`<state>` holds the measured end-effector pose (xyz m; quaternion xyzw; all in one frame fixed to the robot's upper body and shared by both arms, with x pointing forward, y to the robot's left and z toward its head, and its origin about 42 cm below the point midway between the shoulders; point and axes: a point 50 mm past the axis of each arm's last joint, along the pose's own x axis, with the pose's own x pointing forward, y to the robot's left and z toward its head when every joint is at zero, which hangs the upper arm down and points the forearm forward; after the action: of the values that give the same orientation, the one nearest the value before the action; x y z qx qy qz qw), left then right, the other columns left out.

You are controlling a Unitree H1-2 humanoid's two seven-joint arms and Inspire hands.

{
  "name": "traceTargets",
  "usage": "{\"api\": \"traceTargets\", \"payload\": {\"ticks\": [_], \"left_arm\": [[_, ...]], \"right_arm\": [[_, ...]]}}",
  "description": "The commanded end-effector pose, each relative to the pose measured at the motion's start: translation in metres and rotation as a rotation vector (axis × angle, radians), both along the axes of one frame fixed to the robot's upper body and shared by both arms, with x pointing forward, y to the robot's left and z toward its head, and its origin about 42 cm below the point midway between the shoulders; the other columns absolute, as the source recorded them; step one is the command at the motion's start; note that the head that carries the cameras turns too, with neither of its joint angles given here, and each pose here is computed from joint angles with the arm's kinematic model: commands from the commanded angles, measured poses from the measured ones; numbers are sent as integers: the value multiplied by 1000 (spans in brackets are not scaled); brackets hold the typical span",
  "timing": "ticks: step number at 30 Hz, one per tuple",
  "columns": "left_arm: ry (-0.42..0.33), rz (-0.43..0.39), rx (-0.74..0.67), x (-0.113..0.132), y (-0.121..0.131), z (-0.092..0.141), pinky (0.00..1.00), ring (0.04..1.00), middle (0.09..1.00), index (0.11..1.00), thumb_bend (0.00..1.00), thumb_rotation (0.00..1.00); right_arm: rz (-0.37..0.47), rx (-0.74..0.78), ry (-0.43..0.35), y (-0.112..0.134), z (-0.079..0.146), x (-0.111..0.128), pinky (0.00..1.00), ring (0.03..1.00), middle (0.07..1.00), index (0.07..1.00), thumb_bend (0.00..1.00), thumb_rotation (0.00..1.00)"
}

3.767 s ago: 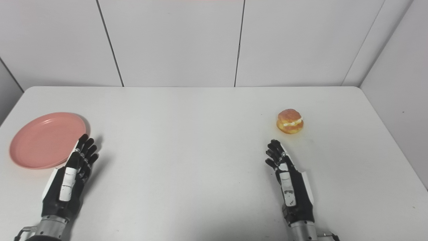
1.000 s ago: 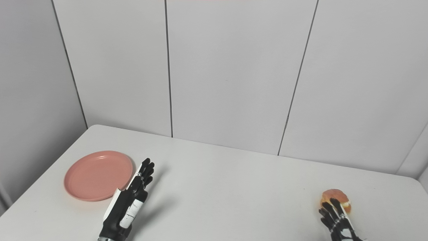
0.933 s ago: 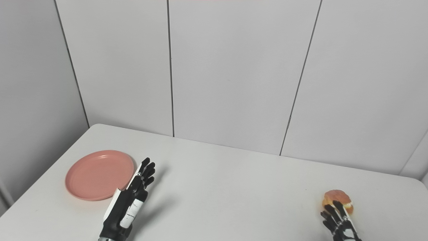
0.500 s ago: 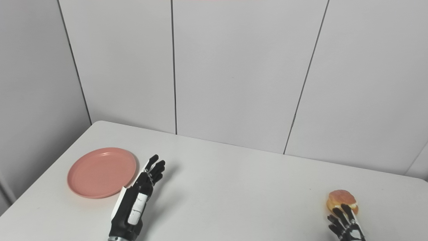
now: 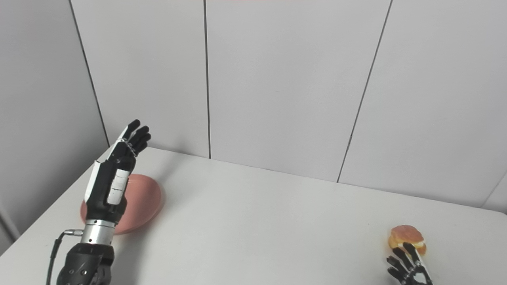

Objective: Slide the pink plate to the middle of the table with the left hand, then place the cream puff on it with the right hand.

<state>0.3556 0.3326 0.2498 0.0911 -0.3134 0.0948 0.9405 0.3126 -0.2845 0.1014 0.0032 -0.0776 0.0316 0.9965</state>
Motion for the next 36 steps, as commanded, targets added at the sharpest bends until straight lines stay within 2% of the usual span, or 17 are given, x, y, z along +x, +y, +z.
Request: {"api": "traceTargets", "payload": {"ticks": [1, 4, 7, 10, 14, 20, 22, 28, 34, 36], "left_arm": [[-87, 45, 22, 7, 23, 22, 927, 890, 884, 854, 972, 886], [-90, 77, 41, 10, 40, 25, 933, 897, 891, 850, 968, 885], [-63, 134, 64, 10, 57, 28, 891, 886, 879, 846, 979, 905], [-42, 154, 62, 13, 71, 26, 896, 898, 882, 848, 993, 895], [14, 194, 55, 22, 99, 19, 926, 931, 900, 855, 1000, 884], [59, 234, 63, 32, 128, 5, 952, 947, 911, 868, 938, 896], [75, 252, 52, 34, 139, -1, 940, 931, 905, 856, 911, 886], [132, 282, 6, 38, 160, -17, 924, 921, 903, 857, 960, 876], [204, 291, -121, 42, 174, -41, 872, 915, 893, 876, 1000, 899], [226, 278, -165, 43, 179, -49, 865, 924, 899, 869, 1000, 871]], "right_arm": [[-19, 42, 174, 6, -48, -32, 859, 857, 897, 941, 831, 1000], [-22, 47, 176, 7, -49, -31, 845, 849, 889, 936, 837, 1000], [-20, 44, 181, 7, -50, -30, 838, 844, 883, 931, 825, 1000], [-17, 41, 183, 8, -50, -30, 840, 845, 883, 934, 827, 1000], [-10, 43, 183, 8, -51, -29, 846, 849, 884, 937, 822, 1000], [-9, 40, 181, 9, -51, -29, 833, 841, 872, 934, 829, 1000], [-9, 37, 180, 9, -51, -29, 830, 840, 870, 928, 825, 1000], [-10, 29, 179, 10, -51, -31, 816, 830, 858, 916, 837, 1000], [-7, 16, 177, 10, -50, -32, 804, 823, 852, 914, 840, 1000], [-6, 12, 176, 10, -50, -32, 800, 819, 849, 913, 836, 1000]]}}
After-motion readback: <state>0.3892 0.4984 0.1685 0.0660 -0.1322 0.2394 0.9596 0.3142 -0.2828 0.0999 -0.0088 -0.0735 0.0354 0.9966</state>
